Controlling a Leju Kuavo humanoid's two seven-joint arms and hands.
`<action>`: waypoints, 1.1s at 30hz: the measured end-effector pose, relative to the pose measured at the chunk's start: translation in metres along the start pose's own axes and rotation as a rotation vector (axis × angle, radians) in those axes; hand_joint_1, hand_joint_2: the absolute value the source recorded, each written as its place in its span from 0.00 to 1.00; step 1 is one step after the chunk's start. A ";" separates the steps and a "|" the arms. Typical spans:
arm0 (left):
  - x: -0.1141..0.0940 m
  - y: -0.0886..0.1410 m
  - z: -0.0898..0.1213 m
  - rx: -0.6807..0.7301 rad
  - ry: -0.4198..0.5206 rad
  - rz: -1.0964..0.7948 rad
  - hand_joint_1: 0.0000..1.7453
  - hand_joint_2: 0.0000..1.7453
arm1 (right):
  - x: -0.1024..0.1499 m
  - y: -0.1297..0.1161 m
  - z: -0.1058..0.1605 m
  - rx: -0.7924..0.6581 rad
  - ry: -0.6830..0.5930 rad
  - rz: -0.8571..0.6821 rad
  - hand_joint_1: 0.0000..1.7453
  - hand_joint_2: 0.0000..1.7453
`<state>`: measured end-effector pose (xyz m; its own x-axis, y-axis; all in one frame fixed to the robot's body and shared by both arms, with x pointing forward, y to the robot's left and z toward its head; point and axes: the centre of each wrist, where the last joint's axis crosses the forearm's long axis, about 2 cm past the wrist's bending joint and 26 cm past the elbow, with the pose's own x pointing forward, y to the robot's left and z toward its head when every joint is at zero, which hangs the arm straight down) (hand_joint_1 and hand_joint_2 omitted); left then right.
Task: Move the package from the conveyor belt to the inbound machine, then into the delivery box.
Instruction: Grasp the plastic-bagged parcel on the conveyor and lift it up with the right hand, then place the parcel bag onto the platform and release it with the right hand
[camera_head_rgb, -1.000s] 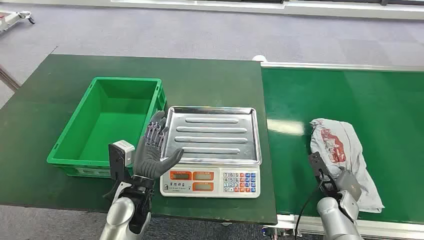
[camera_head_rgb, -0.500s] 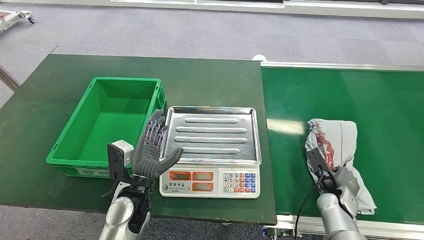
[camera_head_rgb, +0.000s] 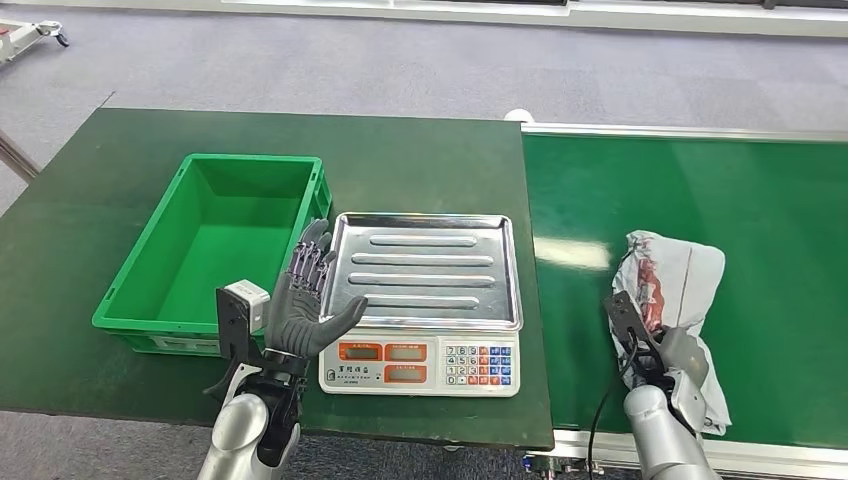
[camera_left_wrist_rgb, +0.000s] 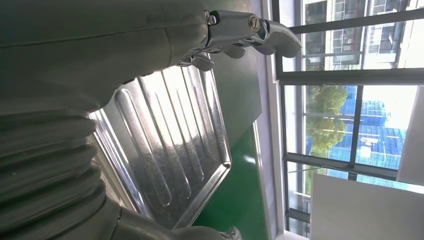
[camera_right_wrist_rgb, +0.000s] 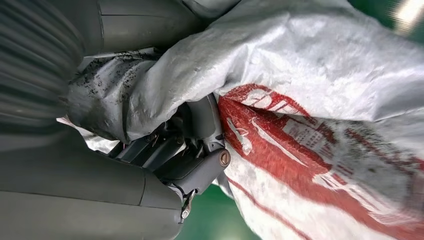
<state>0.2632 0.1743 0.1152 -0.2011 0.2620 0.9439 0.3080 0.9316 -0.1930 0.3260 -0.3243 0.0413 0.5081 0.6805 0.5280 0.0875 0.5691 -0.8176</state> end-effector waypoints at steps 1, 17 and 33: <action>0.000 0.000 0.000 -0.001 0.000 -0.001 0.00 1.00 | 0.004 -0.002 0.002 -0.027 -0.042 -0.007 1.00 1.00; -0.004 -0.001 -0.005 -0.008 -0.025 -0.017 0.00 1.00 | 0.148 -0.068 0.016 -0.276 -0.536 0.037 1.00 1.00; -0.011 0.009 0.001 0.039 -0.032 -0.028 0.00 1.00 | 0.223 -0.043 0.043 0.089 -0.893 -0.033 1.00 1.00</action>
<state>0.2676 0.1799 0.1029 -0.2386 0.2431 0.9402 0.2653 0.9477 -0.1777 0.3989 -0.1775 0.2034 -0.3526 0.7476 0.5628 0.0046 0.6028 -0.7979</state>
